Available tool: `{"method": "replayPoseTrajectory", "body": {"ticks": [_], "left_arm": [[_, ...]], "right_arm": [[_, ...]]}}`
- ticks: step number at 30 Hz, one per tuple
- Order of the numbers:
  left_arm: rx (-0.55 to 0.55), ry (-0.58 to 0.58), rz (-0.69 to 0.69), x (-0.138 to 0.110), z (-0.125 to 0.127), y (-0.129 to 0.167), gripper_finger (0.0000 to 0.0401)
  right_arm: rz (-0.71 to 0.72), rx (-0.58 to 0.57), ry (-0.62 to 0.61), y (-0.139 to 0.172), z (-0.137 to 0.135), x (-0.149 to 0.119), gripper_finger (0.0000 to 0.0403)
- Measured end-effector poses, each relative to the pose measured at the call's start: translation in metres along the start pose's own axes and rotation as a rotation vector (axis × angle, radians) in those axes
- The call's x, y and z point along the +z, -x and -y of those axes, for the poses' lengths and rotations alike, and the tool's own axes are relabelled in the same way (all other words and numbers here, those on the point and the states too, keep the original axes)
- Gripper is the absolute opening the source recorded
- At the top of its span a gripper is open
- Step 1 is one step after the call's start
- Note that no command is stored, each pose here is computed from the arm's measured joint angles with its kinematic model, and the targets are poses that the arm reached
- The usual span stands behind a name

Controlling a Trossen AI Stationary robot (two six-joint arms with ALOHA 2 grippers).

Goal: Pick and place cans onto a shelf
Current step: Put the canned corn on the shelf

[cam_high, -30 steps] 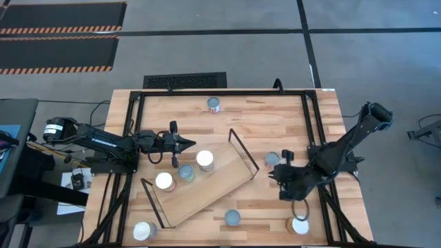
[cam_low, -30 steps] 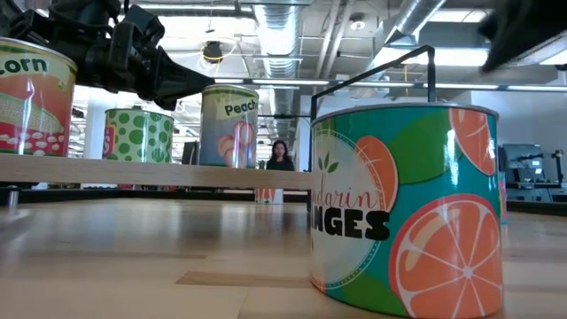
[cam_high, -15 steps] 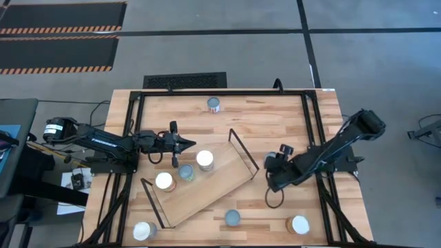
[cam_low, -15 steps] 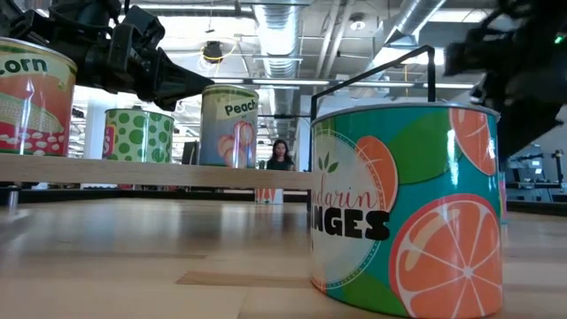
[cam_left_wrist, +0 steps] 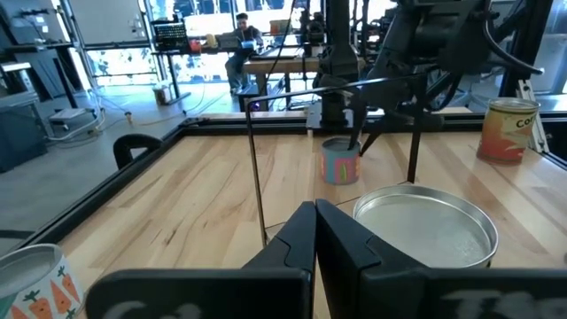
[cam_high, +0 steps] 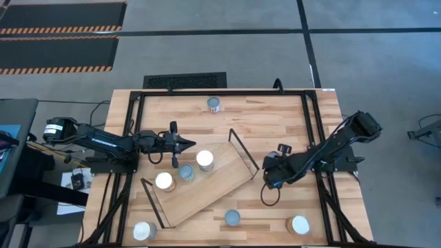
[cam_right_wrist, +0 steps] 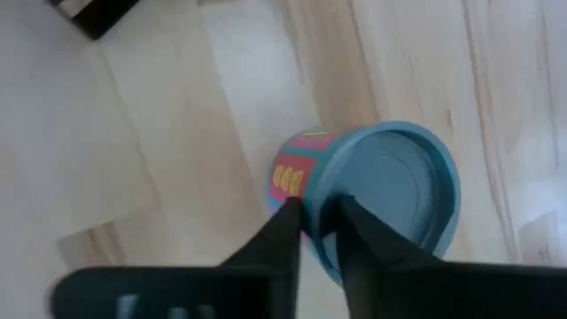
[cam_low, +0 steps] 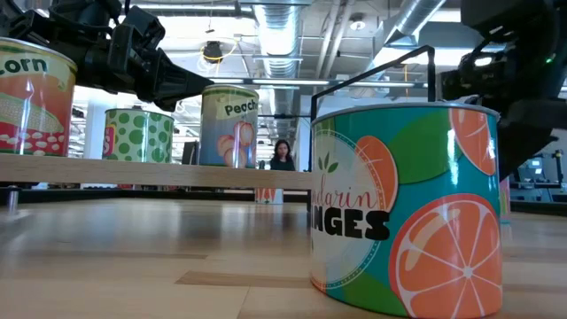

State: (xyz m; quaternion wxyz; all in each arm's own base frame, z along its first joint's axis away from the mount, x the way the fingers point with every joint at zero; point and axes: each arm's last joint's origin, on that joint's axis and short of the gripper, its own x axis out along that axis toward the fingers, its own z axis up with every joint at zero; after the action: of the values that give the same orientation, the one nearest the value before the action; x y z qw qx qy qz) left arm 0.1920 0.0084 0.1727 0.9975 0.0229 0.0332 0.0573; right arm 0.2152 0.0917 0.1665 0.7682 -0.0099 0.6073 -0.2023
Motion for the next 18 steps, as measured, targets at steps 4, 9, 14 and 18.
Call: {"method": "replayPoseTrajectory", "body": {"ticks": [4,9,14,18], "left_arm": [[-0.001,0.000,0.000,0.000,0.000,0.000,0.0000],[0.000,0.000,0.000,0.000,0.000,0.000,0.0000],[0.000,-0.001,0.000,0.000,0.000,0.000,0.0000],[0.000,-0.012,0.000,0.000,0.000,0.000,0.0000]], "right_arm": [[-0.016,0.068,-0.008,0.011,0.000,-0.006,0.0013],[-0.004,0.198,-0.037,0.031,0.000,-0.015,0.0017],[0.001,0.315,-0.040,0.053,-0.007,-0.025,0.0009],[0.012,0.431,-0.023,0.080,-0.020,-0.029,0.0005]]}}
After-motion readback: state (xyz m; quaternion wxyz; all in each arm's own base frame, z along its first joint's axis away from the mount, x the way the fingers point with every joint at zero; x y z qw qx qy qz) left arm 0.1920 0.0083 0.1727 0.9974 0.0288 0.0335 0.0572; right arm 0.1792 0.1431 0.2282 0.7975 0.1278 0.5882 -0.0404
